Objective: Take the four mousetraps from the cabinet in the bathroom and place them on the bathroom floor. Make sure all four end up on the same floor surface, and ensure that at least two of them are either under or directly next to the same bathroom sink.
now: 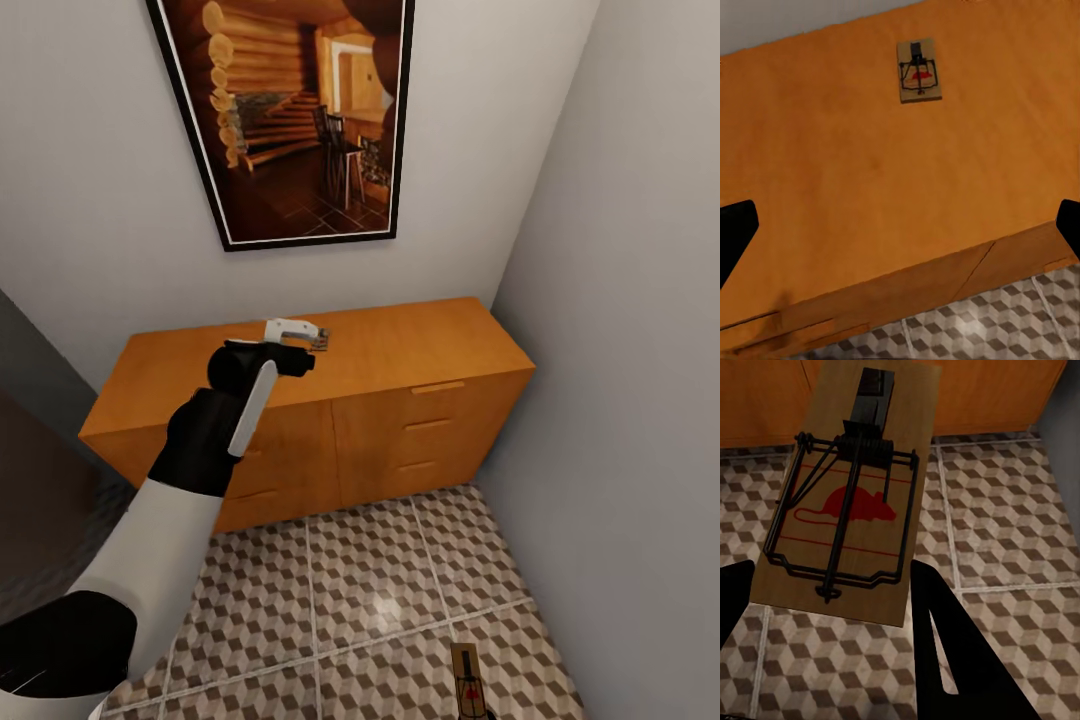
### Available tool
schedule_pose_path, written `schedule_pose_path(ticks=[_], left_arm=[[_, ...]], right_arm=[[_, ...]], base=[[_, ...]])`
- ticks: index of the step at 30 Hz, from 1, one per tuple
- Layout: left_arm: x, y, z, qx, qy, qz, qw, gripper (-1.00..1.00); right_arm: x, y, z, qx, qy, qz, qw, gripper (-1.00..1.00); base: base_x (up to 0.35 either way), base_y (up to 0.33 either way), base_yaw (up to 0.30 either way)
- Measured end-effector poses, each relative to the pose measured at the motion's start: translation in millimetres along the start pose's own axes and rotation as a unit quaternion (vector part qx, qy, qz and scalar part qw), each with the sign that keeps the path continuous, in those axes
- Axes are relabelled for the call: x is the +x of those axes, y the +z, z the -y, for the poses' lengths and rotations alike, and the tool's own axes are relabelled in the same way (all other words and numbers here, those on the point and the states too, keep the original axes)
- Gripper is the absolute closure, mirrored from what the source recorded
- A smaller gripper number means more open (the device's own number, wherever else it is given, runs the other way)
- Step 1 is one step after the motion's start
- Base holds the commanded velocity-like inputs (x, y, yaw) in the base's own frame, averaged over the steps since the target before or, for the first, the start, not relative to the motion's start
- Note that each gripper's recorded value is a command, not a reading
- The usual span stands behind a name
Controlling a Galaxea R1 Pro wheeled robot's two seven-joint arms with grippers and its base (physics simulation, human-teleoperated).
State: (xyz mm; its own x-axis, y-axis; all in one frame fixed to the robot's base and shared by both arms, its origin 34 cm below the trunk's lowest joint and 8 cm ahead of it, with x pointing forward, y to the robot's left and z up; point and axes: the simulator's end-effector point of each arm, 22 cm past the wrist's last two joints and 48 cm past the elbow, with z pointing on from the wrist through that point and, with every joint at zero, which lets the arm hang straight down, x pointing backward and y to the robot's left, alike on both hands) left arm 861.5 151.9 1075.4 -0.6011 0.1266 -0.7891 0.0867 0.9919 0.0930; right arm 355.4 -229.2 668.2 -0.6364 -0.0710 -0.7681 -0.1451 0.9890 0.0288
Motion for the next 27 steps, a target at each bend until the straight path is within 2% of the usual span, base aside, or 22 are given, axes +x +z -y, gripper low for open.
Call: schedule_pose_path(ticks=[3,7,27], left_arm=[[1.2,1.6,-5.6,0.007,-0.030,-0.005,0.9995,-1.00],[1.3,2.0,-7.0,0.011,-0.043,-0.006,0.9990,-1.00],[2.8,2.7,-7.0,0.012,-0.046,-0.008,0.9988,-1.00]], right_arm=[[0.0,0.0,0.1,0.000,0.000,0.000,1.0000,1.00],[0.0,0.0,0.1,0.000,0.000,0.000,1.0000,1.00],[0.3,0.0,0.0,0.000,0.000,-0.001,1.0000,1.00]], base=[[0.000,0.000,0.000],[0.000,0.000,0.000],[0.000,0.000,0.000]])
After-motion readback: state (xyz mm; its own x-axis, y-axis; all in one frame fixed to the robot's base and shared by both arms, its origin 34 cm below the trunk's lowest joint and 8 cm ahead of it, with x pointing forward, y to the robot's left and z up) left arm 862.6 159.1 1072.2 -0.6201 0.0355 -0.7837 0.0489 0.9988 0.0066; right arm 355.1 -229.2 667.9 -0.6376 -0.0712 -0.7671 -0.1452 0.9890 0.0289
